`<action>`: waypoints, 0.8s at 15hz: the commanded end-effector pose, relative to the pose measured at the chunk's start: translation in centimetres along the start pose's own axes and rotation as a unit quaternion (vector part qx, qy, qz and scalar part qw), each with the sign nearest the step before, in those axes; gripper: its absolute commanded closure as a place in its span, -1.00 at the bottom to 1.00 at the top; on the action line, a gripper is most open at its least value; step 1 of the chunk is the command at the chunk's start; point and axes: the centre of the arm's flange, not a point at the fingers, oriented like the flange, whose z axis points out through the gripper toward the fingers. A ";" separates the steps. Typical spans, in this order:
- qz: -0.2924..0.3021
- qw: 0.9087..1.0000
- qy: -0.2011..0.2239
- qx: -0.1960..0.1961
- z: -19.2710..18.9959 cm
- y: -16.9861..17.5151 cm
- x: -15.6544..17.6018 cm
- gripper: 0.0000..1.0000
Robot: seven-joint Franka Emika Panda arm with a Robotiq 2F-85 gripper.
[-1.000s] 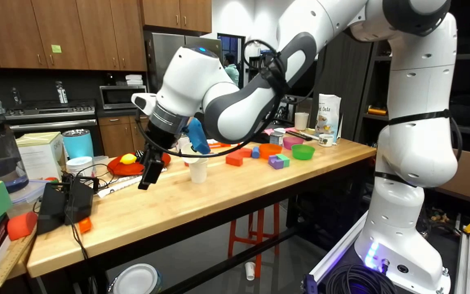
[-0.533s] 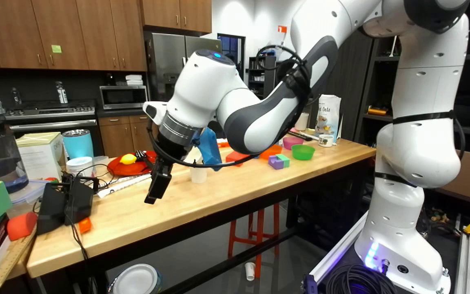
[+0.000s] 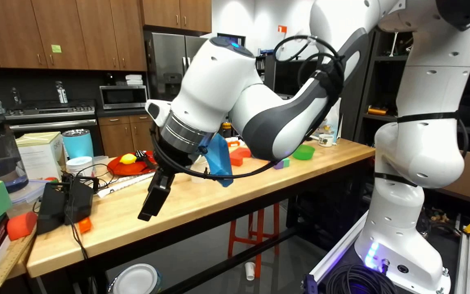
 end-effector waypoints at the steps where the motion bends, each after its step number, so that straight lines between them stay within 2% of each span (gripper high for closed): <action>1: 0.045 0.999 0.003 -0.023 -1.2 -2.9 -0.9 -1.00; 8: 0.090 0.994 0.004 -0.059 -2.5 -6.9 -1.8 -1.00; 12: 0.072 0.996 -0.015 -0.058 -4.2 -7.1 -2.7 -1.00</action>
